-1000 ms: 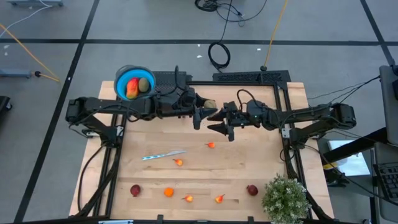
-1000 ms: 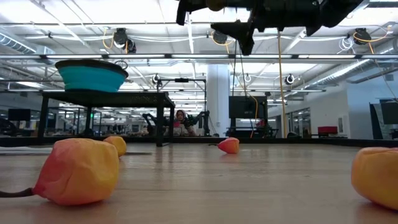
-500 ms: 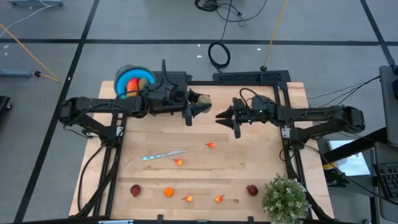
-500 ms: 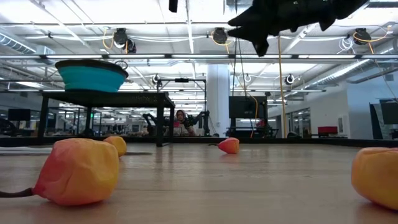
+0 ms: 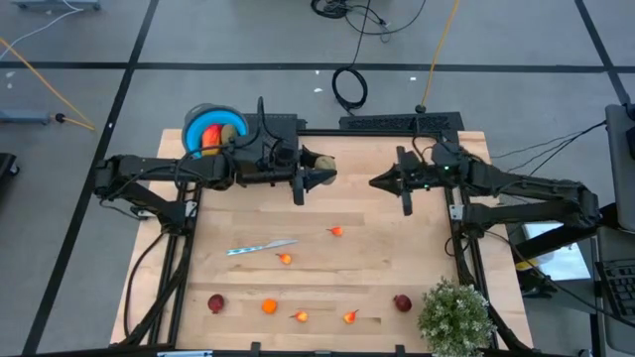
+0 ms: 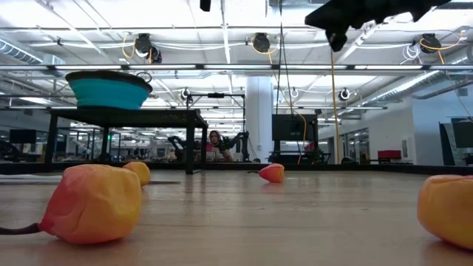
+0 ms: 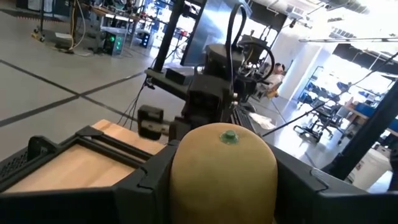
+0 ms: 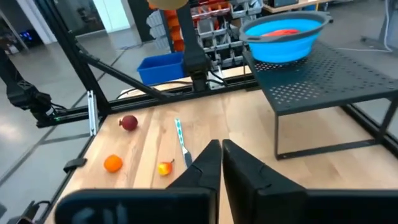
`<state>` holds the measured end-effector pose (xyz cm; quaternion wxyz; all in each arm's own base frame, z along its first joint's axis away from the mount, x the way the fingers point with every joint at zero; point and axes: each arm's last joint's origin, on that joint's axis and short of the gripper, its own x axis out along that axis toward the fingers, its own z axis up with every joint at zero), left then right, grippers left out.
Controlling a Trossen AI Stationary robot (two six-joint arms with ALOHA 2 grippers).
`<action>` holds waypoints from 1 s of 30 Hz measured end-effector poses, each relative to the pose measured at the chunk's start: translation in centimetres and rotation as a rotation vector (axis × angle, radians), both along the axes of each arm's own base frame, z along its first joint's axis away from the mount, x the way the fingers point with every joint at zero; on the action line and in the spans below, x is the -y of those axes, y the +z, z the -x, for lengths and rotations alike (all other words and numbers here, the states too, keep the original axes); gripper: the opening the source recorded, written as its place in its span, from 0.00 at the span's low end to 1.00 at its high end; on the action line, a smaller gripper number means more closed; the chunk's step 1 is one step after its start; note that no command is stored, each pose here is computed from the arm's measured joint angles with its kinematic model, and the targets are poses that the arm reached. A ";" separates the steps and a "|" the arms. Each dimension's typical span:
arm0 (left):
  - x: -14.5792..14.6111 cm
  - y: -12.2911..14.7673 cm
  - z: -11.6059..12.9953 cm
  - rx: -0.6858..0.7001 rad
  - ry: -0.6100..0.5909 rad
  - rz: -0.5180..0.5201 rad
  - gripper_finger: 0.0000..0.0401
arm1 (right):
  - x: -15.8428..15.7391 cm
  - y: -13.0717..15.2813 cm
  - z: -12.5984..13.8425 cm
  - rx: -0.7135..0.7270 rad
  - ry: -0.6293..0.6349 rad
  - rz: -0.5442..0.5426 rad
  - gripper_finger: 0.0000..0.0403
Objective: Pick & Place Fruit
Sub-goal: Put the kiwi into the blue strainer bowl on the shelf
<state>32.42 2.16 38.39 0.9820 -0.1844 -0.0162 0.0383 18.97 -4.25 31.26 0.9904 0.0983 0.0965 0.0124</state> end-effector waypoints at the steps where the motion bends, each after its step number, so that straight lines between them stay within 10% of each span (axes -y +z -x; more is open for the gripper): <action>1: 0.0 0.0 0.0 0.000 0.000 0.000 0.47 | -0.1 0.2 0.5 0.000 -0.002 0.008 0.01; 30: 0.0 0.1 0.0 0.009 -0.008 -0.002 0.47 | -1.7 -2.9 8.2 0.020 -0.174 0.010 0.00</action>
